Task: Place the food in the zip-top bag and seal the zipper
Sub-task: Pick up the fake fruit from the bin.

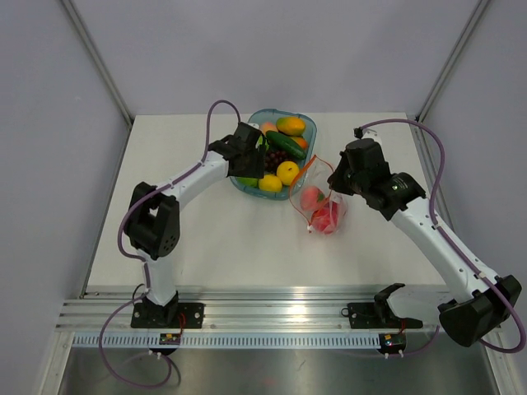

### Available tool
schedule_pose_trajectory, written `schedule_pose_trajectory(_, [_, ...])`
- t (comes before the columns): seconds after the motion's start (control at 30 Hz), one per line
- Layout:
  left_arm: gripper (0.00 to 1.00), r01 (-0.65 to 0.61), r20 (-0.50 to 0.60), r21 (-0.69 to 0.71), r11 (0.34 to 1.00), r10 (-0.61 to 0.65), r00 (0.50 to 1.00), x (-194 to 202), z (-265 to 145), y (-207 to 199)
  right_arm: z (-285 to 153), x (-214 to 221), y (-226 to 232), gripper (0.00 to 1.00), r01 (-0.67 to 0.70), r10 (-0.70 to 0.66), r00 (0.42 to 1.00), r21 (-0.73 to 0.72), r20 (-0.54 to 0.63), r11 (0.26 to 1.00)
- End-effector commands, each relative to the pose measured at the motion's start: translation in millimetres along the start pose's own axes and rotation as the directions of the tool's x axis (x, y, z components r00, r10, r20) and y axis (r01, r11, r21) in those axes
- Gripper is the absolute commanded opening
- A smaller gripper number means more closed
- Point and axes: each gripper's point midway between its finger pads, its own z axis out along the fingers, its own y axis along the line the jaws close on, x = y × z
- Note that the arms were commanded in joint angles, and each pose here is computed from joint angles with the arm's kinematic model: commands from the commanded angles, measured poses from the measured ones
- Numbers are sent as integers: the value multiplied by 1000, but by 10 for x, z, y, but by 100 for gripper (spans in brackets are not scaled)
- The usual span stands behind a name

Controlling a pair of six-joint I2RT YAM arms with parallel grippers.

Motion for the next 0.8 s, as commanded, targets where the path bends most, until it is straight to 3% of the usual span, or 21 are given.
schedule_pose_trajectory(0.0, [70,-13,93,74,997,6,996,-284,-159,-171,-58,-86,-29,0,7,-7,999,6,39,1000])
schedule_pose_trajectory(0.17, [75,-17,100,189,982,-2,995,-310,-161,-434,-10,-77,8,0,5,-5,1000,-4,28,1000])
schedule_pose_trajectory(0.77, [84,-78,-18,191,978,83,996,-70,322,-650,-14,-77,21,0,-1,2,1000,-8,27,1000])
